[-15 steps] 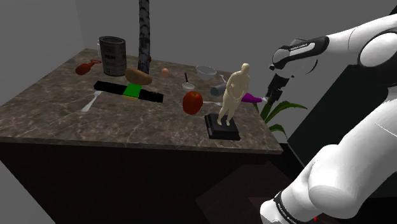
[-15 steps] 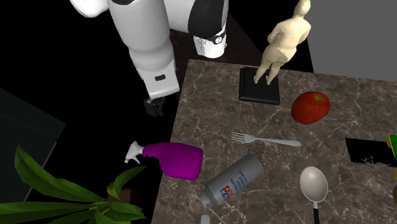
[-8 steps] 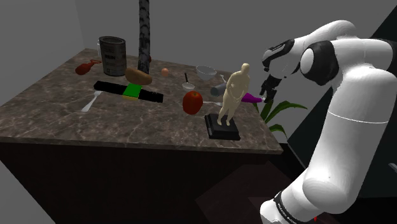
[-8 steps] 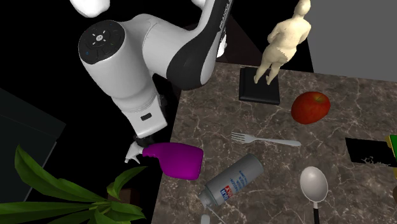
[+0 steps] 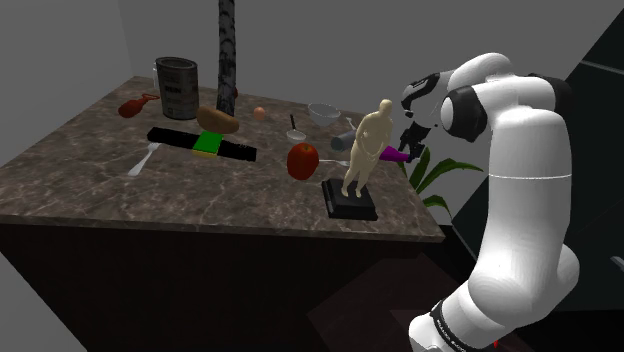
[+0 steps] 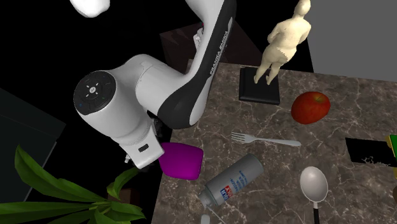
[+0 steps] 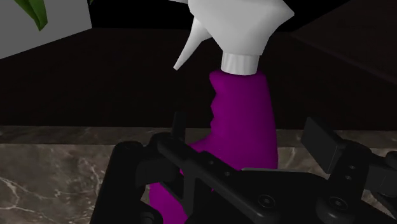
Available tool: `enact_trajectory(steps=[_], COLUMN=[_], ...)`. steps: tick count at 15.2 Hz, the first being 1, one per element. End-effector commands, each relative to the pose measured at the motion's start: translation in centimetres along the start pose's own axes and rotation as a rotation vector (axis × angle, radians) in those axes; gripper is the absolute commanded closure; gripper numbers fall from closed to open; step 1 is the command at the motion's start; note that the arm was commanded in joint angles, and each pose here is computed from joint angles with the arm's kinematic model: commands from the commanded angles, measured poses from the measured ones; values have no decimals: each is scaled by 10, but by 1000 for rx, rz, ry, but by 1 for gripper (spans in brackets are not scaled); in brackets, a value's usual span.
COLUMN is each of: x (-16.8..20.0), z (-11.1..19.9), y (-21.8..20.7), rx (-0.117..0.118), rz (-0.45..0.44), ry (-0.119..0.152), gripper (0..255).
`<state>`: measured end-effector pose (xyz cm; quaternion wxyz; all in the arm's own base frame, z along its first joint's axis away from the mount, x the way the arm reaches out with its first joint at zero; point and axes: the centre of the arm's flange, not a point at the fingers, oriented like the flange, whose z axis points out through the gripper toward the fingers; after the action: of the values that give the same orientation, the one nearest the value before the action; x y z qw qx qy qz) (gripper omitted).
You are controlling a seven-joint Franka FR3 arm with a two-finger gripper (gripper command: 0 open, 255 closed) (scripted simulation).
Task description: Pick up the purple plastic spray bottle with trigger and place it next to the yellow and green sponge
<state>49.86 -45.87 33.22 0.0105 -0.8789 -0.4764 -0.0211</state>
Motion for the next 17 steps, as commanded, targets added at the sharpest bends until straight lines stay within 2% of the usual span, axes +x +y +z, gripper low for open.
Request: enact_trajectory(steps=[1,4,11,12,17], x=[1,1,1,1,1], z=[10,24,24,24,24], y=[0,0,0,0,0], rx=[0,0,0,0,0], rz=[-1,-1,-1,-1,-1], ry=[0,0,0,0,0], gripper=[0,0,0,255,255])
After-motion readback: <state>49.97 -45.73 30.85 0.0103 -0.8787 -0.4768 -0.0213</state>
